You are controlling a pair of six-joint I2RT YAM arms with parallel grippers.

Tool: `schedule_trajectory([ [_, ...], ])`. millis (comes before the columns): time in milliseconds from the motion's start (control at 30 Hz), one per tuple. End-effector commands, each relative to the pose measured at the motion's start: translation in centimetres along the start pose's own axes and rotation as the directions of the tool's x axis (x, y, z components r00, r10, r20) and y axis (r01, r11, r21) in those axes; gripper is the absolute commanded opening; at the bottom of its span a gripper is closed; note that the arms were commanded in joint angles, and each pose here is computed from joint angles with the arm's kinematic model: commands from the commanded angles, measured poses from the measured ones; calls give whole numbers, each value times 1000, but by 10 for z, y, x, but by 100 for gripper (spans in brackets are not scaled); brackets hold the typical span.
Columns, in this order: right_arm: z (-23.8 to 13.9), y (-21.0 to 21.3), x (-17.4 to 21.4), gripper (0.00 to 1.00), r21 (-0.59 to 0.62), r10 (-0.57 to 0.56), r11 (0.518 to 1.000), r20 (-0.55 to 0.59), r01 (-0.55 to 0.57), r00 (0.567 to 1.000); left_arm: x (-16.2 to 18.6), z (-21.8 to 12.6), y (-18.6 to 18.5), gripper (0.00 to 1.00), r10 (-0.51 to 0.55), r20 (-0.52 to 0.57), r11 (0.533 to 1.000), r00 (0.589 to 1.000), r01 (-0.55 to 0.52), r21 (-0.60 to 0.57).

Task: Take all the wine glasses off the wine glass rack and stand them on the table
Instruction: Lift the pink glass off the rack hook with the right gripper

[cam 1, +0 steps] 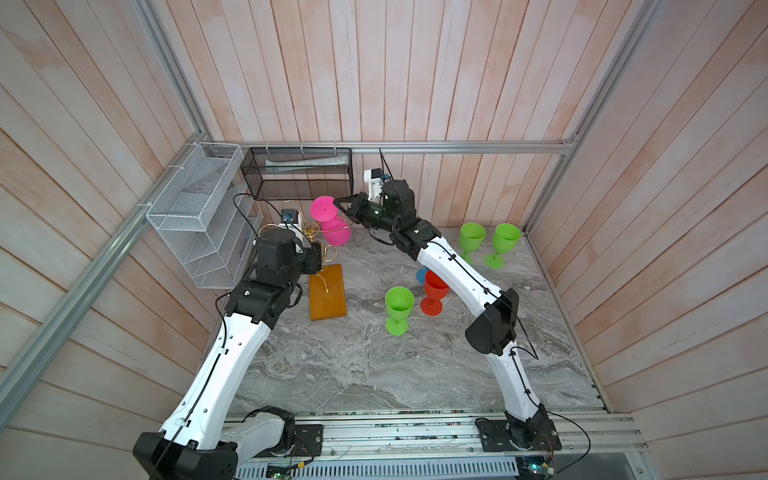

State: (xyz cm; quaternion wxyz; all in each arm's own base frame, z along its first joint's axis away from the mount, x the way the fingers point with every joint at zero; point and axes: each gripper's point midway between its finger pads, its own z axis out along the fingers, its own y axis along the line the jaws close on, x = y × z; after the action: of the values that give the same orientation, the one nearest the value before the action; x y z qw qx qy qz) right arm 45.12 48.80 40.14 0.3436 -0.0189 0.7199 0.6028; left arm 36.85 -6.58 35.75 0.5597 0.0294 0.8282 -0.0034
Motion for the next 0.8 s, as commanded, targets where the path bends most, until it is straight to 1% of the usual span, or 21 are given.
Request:
schedule_trajectory([
  [0,-10,8,-29,0,-6,-25,1000,76,26,997,5,-4,0,73,13,-5,1000,1000,-13,-3],
  [200,-26,7,-55,0,-5,-38,999,133,39,990,3,-4,0,73,16,-2,1000,1000,-16,-6],
  [367,-46,15,-81,0,0,-74,997,192,75,979,1,-5,1,73,16,1,1000,1000,-16,-15],
  [567,-83,31,-103,0,11,-152,988,272,154,950,-10,-11,6,77,8,22,999,1000,-7,-41],
  [667,-106,37,-107,0,42,-214,976,304,211,928,-15,-15,7,78,-1,30,999,1000,3,-51],
  [767,-127,40,-105,0,68,-276,961,310,268,910,-21,-20,5,81,5,29,998,1000,-3,-70],
])
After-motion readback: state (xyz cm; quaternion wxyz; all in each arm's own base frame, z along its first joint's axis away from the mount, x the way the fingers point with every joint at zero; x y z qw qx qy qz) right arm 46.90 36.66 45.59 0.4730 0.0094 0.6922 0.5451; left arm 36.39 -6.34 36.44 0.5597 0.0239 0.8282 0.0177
